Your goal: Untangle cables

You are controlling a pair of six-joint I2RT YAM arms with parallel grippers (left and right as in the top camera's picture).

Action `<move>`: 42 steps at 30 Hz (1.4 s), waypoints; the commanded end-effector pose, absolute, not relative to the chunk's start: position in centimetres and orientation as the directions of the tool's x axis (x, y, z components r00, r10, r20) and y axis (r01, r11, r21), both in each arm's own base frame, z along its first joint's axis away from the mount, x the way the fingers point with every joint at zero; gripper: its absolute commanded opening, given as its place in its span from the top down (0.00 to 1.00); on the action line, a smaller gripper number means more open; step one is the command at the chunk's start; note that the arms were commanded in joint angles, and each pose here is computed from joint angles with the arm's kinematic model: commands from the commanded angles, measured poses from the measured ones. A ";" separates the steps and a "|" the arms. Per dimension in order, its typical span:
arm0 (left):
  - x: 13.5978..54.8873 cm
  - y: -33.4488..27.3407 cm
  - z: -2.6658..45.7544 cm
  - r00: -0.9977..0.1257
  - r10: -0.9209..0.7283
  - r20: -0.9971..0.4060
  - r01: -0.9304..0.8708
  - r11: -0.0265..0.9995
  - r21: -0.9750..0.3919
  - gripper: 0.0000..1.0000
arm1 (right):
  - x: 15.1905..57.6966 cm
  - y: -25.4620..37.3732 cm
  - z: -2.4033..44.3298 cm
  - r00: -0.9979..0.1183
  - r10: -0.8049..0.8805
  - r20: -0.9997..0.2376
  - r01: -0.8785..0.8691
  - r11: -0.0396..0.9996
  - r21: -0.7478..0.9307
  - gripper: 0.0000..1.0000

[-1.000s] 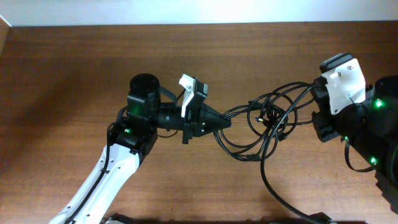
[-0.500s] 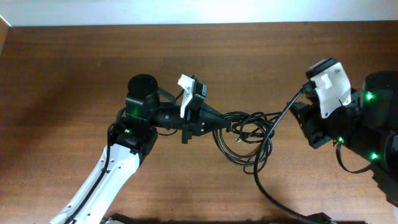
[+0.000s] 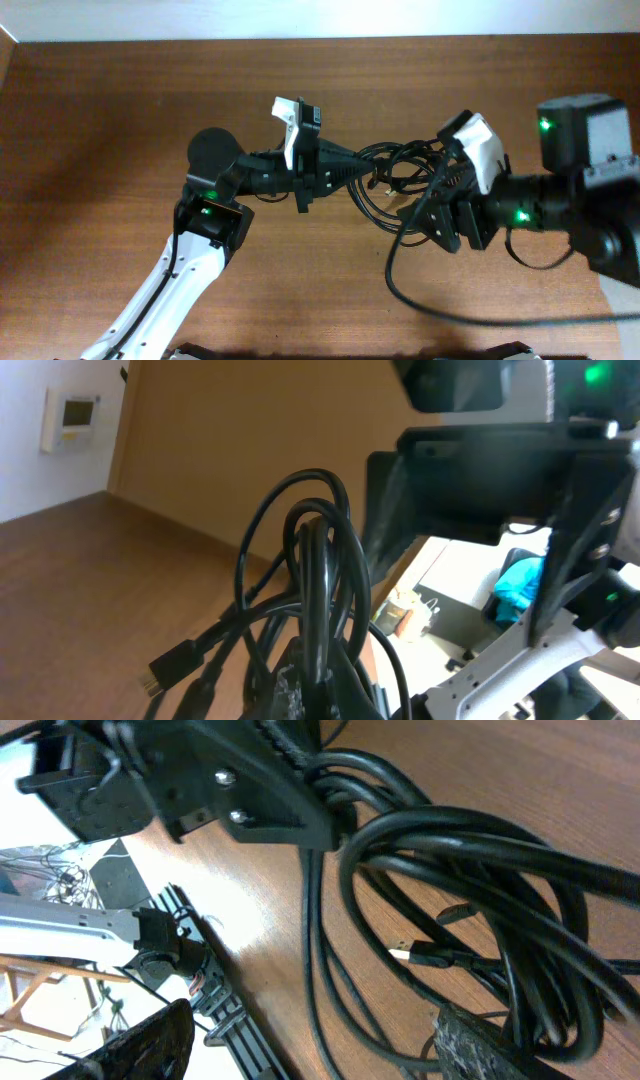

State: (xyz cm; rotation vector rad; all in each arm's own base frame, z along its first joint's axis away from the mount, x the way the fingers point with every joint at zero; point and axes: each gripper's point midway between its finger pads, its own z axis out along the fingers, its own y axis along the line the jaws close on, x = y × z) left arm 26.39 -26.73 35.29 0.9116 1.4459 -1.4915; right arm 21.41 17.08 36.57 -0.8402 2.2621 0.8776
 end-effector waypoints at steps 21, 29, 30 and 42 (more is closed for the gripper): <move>27.2 -28.6 36.0 -0.392 -0.152 -0.907 0.906 0.106 -0.410 1.00 | 24.1 20.0 35.2 -0.568 -0.412 -0.712 -0.814 0.407 0.414 0.96; 29.4 -27.9 28.7 -0.611 -0.055 -0.790 0.737 0.326 -0.592 1.00 | 23.5 19.7 40.0 -0.370 -0.353 -0.859 -0.893 0.391 0.224 0.96; 29.2 -27.8 28.1 -0.631 -0.041 -0.775 0.722 0.335 -0.605 1.00 | 23.3 19.6 40.6 -0.342 -0.345 -0.874 -0.900 0.389 0.198 0.96; 28.7 -27.0 24.9 -0.696 0.025 -0.718 0.664 0.402 -0.630 1.00 | 26.1 15.1 40.7 -0.500 -0.232 -0.834 -0.645 0.743 0.179 0.96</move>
